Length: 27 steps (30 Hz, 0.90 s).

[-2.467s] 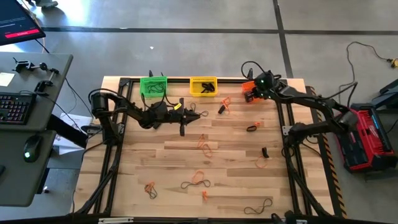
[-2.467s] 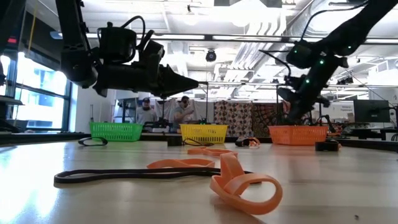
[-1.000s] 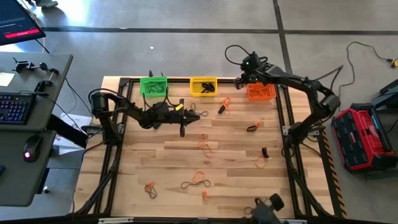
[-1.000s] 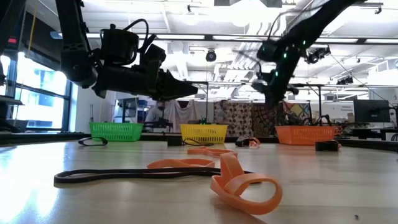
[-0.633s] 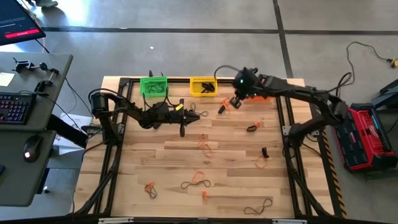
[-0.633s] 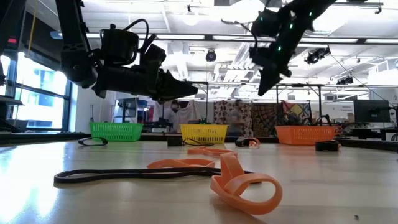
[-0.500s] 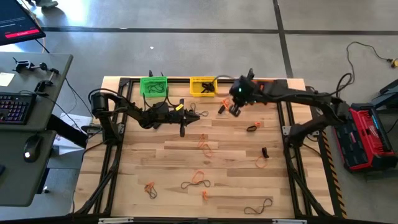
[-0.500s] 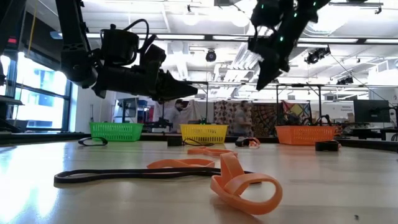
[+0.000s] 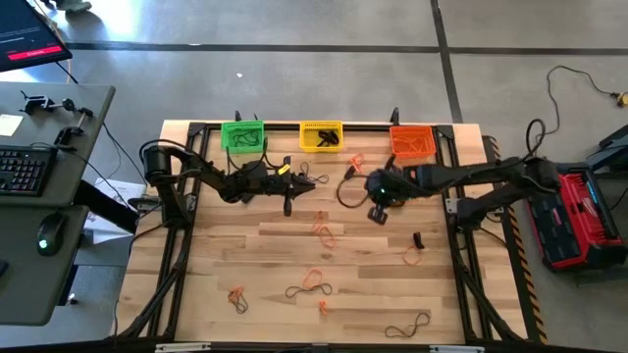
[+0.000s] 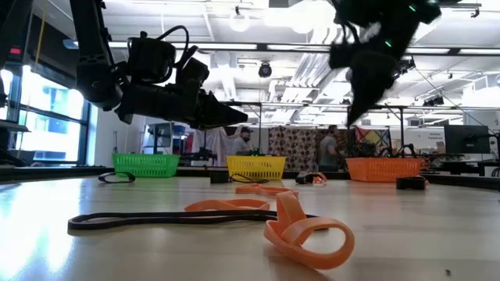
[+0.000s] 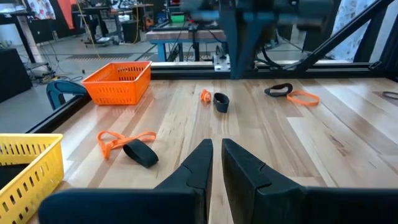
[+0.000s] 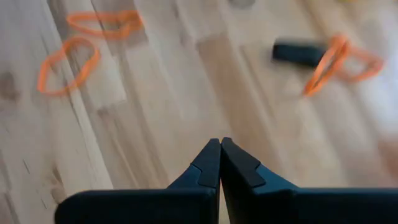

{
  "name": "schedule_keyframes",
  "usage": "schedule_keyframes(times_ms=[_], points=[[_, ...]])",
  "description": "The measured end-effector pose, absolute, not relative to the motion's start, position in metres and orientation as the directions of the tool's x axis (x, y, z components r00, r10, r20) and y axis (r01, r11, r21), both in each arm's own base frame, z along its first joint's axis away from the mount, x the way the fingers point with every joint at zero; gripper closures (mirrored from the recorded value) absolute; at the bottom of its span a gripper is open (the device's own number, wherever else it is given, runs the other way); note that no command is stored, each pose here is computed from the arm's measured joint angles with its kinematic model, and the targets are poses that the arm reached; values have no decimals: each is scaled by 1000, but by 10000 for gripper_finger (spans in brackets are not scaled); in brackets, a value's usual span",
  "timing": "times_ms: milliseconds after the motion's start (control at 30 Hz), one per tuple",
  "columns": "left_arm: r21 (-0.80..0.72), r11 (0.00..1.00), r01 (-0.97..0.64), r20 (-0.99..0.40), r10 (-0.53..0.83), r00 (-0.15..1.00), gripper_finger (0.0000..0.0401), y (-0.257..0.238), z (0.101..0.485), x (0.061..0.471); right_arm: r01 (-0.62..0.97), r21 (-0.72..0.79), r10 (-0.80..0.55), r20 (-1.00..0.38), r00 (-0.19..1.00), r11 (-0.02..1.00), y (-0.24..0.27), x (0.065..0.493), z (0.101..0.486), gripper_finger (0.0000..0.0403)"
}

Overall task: Sort rubber bands into baskets
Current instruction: Put the black rubber band into the yellow bin

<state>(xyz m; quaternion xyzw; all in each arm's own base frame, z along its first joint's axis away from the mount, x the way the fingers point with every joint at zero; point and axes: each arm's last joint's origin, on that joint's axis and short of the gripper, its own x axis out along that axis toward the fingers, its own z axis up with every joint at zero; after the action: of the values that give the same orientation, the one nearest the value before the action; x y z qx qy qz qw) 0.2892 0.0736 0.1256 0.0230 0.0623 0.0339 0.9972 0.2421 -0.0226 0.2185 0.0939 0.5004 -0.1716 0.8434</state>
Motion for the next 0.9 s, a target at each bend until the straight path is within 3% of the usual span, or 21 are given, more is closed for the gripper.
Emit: schedule_keyframes(times_ms=[267, 633, 900], points=[[31, 997, -67, -121, 70, 990, 376, 74, 126, 289, 522, 101, -191, -858, 476, 847, -13, 197, 184, 403], [28, 997, -67, -120, 70, 990, 376, 74, 126, 289, 535, -30, -257, -899, 354, 844, -19, 171, 181, 400], [21, 998, -66, -120, 68, 990, 376, 73, 126, 289, 416, -111, -260, -911, 321, 902, -21, 176, 175, 319]])
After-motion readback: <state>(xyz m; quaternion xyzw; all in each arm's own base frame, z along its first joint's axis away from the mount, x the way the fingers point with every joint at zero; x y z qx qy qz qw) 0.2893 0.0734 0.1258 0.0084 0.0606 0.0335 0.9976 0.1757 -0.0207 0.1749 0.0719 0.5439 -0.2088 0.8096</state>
